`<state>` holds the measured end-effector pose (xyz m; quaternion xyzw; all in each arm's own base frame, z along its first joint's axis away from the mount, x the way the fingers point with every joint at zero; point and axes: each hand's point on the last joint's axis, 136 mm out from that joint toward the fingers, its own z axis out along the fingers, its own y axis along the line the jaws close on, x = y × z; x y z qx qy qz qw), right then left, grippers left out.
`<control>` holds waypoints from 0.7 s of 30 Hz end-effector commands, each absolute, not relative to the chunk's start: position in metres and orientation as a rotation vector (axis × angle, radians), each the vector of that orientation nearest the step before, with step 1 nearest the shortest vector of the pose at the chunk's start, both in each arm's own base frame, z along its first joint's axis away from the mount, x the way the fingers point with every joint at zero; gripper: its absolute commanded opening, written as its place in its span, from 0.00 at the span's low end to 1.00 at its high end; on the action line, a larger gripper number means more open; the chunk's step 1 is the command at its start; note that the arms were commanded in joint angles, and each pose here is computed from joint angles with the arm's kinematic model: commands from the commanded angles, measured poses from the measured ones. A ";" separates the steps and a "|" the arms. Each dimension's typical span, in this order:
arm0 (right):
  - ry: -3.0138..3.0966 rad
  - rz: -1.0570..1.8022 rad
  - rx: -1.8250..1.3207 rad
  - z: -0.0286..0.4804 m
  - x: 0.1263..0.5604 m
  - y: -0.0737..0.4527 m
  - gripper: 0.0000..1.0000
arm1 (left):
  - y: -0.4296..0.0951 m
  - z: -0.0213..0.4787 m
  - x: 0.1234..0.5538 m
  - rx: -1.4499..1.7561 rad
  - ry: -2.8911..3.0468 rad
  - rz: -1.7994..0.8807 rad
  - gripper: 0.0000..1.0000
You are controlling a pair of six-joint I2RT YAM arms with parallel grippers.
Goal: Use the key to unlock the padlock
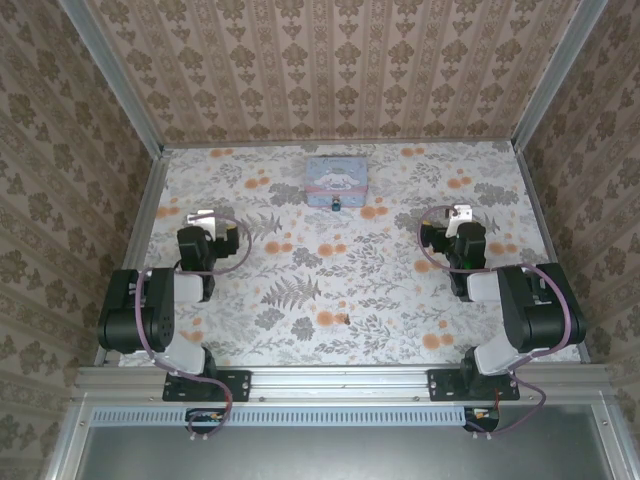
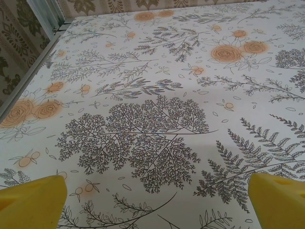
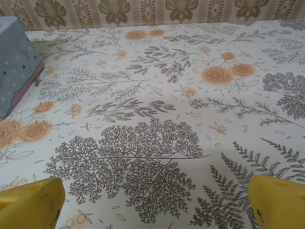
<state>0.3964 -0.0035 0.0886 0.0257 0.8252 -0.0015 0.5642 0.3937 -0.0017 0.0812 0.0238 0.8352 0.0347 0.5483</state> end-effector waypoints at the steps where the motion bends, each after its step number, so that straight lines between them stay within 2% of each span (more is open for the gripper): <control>1: 1.911 0.001 0.041 0.098 0.400 -0.002 1.00 | 0.000 0.094 0.399 0.066 1.929 0.101 1.00; 21: 1.913 0.000 0.046 0.098 0.400 -0.003 0.99 | 0.000 0.094 0.399 0.065 1.929 0.100 1.00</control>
